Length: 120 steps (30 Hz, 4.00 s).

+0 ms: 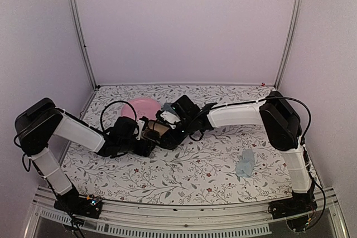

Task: Organize the sunglasses
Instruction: Close the case with sunglasses at the center of the board, then pick up the sunglasses case from the center of the board.

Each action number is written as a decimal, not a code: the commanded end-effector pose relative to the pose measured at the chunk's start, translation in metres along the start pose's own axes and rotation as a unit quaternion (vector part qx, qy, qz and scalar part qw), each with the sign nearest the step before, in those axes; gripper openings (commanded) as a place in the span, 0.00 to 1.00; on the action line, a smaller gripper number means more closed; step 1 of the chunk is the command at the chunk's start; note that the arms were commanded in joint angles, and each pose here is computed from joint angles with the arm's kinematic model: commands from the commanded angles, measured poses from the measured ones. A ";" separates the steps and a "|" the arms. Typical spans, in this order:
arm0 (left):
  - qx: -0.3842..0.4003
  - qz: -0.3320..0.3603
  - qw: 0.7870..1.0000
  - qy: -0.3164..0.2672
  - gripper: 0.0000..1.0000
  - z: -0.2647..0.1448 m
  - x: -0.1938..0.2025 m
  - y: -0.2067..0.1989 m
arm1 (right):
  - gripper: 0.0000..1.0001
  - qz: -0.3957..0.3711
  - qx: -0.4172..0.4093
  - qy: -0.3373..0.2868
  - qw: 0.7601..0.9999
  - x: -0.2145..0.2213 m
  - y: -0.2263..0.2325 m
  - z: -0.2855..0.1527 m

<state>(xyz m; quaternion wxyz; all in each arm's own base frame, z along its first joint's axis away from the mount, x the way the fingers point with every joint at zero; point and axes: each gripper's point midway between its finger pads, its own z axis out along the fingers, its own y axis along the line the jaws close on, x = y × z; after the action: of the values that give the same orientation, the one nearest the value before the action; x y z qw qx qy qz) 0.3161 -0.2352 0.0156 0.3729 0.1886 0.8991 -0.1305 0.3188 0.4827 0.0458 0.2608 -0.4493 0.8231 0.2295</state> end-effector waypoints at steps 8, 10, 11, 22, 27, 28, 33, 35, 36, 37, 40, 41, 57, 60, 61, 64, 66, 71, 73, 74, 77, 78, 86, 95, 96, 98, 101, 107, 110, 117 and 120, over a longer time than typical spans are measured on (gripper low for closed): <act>0.023 -0.015 1.000 -0.014 0.81 0.008 -0.012 -0.006 | 0.91 -0.076 0.017 -0.006 0.997 -0.005 0.041 -0.008; 0.030 -0.022 0.999 -0.015 0.81 0.008 -0.011 -0.006 | 0.91 -0.083 0.030 -0.005 0.996 -0.002 0.041 -0.006; 0.034 -0.025 0.999 -0.015 0.81 0.008 -0.011 -0.007 | 0.91 -0.086 0.038 -0.005 0.996 -0.001 0.041 -0.006; 0.067 -0.053 0.996 -0.018 0.79 0.008 -0.004 -0.012 | 0.80 -0.114 0.106 0.001 0.988 0.009 0.039 0.000; 0.070 -0.057 0.996 -0.017 0.79 0.007 -0.001 -0.013 | 0.74 -0.115 0.112 0.004 0.987 0.013 0.040 0.001; 0.070 -0.058 0.996 -0.016 0.79 0.007 0.000 -0.012 | 0.73 -0.115 0.113 0.005 0.987 0.013 0.040 0.001; 0.070 -0.059 0.996 -0.016 0.78 0.005 0.001 -0.012 | 0.73 -0.113 0.117 0.003 0.987 0.012 0.039 -0.001; 0.069 -0.060 0.996 -0.014 0.78 0.002 0.004 -0.011 | 0.76 -0.110 0.114 0.003 0.987 0.012 0.040 -0.003; 0.069 -0.061 0.996 -0.012 0.78 0.001 0.006 -0.010 | 0.78 -0.109 0.111 0.002 0.988 0.012 0.041 -0.003; 0.070 -0.062 0.996 -0.011 0.79 -0.001 0.007 -0.010 | 0.80 -0.108 0.108 0.001 0.988 0.011 0.042 -0.005; 0.067 -0.066 0.996 -0.008 0.79 -0.010 0.013 -0.008 | 0.86 -0.098 0.100 -0.006 0.990 0.007 0.044 -0.011; 0.065 -0.067 0.996 -0.008 0.80 -0.013 0.015 -0.006 | 0.87 -0.094 0.094 -0.008 0.991 0.006 0.045 -0.014; 0.051 -0.073 0.993 -0.070 0.91 -0.067 -0.005 0.003 | 0.93 0.065 0.032 -0.061 0.996 0.009 0.009 -0.100; 0.059 -0.069 0.992 -0.092 0.91 -0.073 -0.022 -0.003 | 0.93 0.150 0.073 -0.044 0.985 0.046 -0.028 -0.130; 0.059 -0.064 0.991 -0.100 0.91 -0.075 -0.028 -0.005 | 0.93 0.184 0.095 -0.039 0.978 0.058 -0.041 -0.142; 0.057 -0.053 0.990 -0.117 0.91 -0.077 -0.043 -0.010 | 0.93 0.253 0.155 -0.018 0.955 0.100 -0.072 -0.173; 0.057 -0.045 0.990 -0.123 0.91 -0.077 -0.050 -0.013 | 0.93 0.284 0.174 -0.014 0.943 0.121 -0.086 -0.189; 0.055 -0.031 0.991 -0.117 0.91 -0.070 -0.057 -0.019 | 0.93 0.319 0.184 -0.032 0.929 0.129 -0.110 -0.203; 0.054 -0.030 0.991 -0.115 0.91 -0.068 -0.059 -0.020 | 0.93 0.317 0.175 -0.043 0.931 0.115 -0.113 -0.199; 0.052 -0.030 0.992 -0.114 0.91 -0.066 -0.059 -0.020 | 0.93 0.316 0.171 -0.047 0.932 0.110 -0.115 -0.195; 0.046 -0.025 0.992 -0.112 0.90 -0.059 -0.067 -0.021 | 0.92 0.313 0.158 -0.059 0.935 0.090 -0.123 -0.181; 0.042 -0.023 0.993 -0.110 0.89 -0.055 -0.069 -0.022 | 0.92 0.311 0.154 -0.068 0.935 0.079 -0.126 -0.178; 0.041 0.004 0.996 -0.081 0.79 -0.020 -0.101 -0.040 | 0.90 0.311 0.123 -0.070 0.940 0.068 -0.128 -0.152; 0.070 0.003 0.997 -0.035 0.74 0.013 -0.115 -0.069 | 0.90 0.305 0.127 -0.072 0.941 0.075 -0.127 -0.153; 0.072 0.000 0.997 -0.028 0.73 0.017 -0.113 -0.070 | 0.90 0.304 0.126 -0.073 0.942 0.075 -0.126 -0.153; 0.076 -0.005 0.997 -0.016 0.73 0.025 -0.109 -0.073 | 0.90 0.302 0.125 -0.077 0.942 0.075 -0.126 -0.154; 0.075 -0.012 0.997 -0.004 0.73 0.033 -0.103 -0.073 | 0.90 0.300 0.120 -0.080 0.943 0.074 -0.125 -0.153; 0.046 -0.018 0.999 0.010 0.75 0.048 -0.095 -0.065 | 0.90 0.299 0.109 -0.085 0.944 0.076 -0.121 -0.150; 0.033 -0.021 0.999 0.011 0.76 0.050 -0.093 -0.060 | 0.90 0.300 0.106 -0.085 0.944 0.079 -0.120 -0.149; 0.003 -0.021 1.000 0.014 0.79 0.049 -0.089 -0.047 | 0.90 0.300 0.108 -0.084 0.944 0.084 -0.120 -0.147; -0.010 -0.022 0.999 0.020 0.81 0.052 -0.085 -0.041 | 0.90 0.300 0.108 -0.084 0.944 0.086 -0.120 -0.147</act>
<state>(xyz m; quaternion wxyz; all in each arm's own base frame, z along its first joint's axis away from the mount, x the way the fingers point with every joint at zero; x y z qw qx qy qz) 0.3824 -0.3203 0.0507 0.3552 0.1777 0.9050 -0.1527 0.3493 0.2801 0.0771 0.2809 -0.1284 0.9221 0.2331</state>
